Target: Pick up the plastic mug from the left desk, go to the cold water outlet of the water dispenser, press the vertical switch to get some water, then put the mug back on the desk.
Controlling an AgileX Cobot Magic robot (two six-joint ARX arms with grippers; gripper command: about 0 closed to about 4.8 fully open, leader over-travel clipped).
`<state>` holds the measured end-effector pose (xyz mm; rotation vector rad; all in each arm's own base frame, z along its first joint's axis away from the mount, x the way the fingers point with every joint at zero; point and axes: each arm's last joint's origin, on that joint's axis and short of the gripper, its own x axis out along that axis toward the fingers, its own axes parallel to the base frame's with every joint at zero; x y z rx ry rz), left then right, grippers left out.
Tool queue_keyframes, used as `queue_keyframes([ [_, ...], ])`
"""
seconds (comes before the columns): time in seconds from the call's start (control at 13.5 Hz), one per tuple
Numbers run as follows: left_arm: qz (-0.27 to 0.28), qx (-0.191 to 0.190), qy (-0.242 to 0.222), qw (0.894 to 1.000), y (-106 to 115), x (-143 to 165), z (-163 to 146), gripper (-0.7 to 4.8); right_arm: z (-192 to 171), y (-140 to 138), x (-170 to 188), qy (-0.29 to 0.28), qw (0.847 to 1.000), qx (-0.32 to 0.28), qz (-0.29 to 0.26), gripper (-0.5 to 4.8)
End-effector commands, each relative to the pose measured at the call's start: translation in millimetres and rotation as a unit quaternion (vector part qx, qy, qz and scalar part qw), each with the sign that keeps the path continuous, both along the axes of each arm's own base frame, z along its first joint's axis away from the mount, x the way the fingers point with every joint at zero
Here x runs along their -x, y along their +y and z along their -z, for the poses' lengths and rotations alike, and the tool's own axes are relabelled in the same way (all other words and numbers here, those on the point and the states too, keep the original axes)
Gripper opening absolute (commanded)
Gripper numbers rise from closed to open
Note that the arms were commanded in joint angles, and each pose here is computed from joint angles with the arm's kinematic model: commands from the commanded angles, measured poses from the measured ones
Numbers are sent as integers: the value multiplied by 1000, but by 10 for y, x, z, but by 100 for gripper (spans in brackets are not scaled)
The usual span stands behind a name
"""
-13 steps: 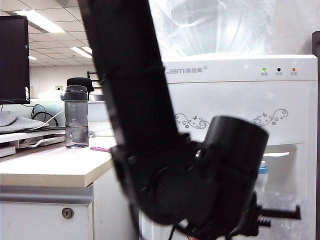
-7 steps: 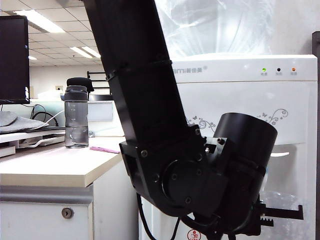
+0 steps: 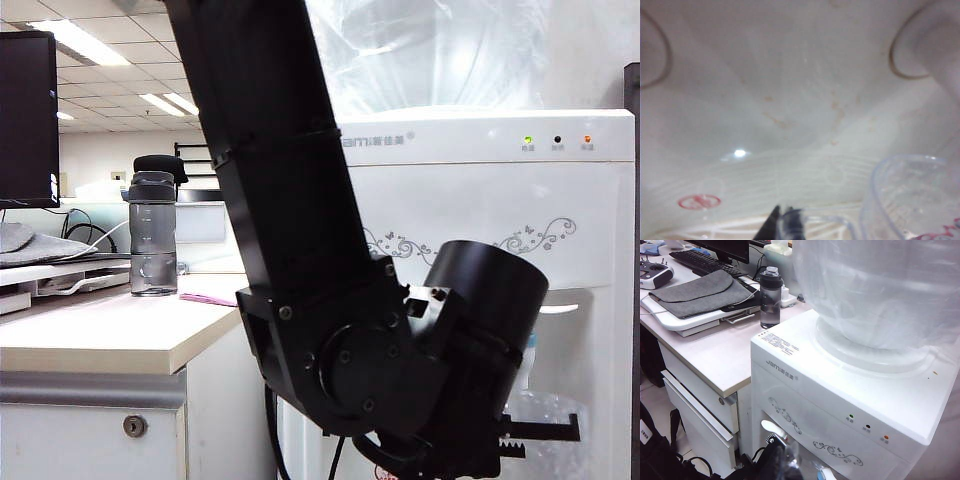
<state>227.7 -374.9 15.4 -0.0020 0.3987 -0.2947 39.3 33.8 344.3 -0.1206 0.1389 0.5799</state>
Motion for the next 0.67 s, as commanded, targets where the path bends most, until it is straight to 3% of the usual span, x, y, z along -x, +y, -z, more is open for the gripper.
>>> queue_keyframes([
  [0.07,-17,24,-8,1000,22,-77,-44,-6,-16,0,0,-4,1000,-4,0,-1],
  [0.67,-27,67,-37,997,-2,-107,-130,-6,65,12,-10,25,1000,3,3,-1],
])
